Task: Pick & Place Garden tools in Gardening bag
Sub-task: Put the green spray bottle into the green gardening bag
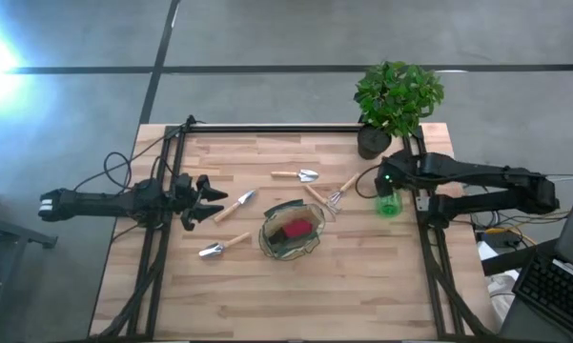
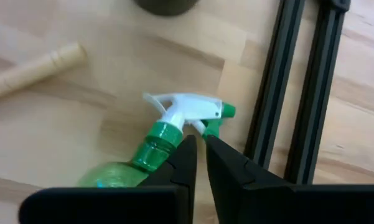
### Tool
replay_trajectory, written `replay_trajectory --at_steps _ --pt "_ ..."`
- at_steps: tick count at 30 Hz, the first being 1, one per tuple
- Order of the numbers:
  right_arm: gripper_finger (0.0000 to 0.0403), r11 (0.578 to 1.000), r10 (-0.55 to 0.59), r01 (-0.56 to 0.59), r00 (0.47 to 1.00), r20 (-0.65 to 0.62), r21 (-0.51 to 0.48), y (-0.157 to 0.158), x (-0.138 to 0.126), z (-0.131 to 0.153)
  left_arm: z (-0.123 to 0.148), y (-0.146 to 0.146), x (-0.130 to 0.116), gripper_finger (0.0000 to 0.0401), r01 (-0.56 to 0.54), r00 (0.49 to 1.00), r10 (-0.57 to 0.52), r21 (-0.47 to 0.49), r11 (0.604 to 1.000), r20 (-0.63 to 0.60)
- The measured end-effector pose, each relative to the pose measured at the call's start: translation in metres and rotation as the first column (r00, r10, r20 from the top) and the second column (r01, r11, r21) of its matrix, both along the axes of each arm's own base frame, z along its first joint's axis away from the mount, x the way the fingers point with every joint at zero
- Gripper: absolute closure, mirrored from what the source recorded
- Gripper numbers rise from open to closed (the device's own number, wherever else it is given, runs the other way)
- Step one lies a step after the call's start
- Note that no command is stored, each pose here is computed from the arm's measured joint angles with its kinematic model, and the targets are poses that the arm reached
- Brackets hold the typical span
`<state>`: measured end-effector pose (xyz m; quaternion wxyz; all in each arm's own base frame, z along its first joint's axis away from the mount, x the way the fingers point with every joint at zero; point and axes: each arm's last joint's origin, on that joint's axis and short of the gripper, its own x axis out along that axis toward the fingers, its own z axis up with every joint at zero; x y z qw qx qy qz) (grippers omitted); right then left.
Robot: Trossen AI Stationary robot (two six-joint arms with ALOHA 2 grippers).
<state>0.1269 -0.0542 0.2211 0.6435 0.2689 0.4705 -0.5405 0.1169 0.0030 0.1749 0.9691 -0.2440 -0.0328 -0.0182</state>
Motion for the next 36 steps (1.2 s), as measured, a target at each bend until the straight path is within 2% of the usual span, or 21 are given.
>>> replay_trajectory --at_steps 7,13,21,27,36 --pt "0.0394 0.999 -0.003 0.005 0.997 -0.076 0.031 -0.007 0.009 -0.010 0.000 0.000 0.000 0.0156 0.000 1.000 0.000 0.000 1.000 0.000" --pt "0.0394 0.997 0.033 -0.028 0.996 -0.081 0.066 -0.014 0.014 -0.015 0.000 0.000 0.000 0.0156 0.000 1.000 0.000 0.000 1.000 0.000" --pt "0.0394 0.991 0.050 -0.026 0.983 -0.175 0.135 -0.020 0.011 -0.031 0.000 0.000 0.000 0.0156 0.000 1.000 0.000 0.000 1.000 0.000" --pt "0.0394 0.985 0.049 -0.014 0.978 -0.201 0.173 -0.021 0.010 -0.040 0.000 0.000 0.000 0.0156 0.000 1.000 0.000 0.000 1.000 0.000" --pt "0.0394 0.963 0.177 -0.162 0.983 -0.054 0.216 -0.024 0.022 -0.048 0.000 0.000 0.000 0.0156 0.000 1.000 0.000 0.000 1.000 0.001"
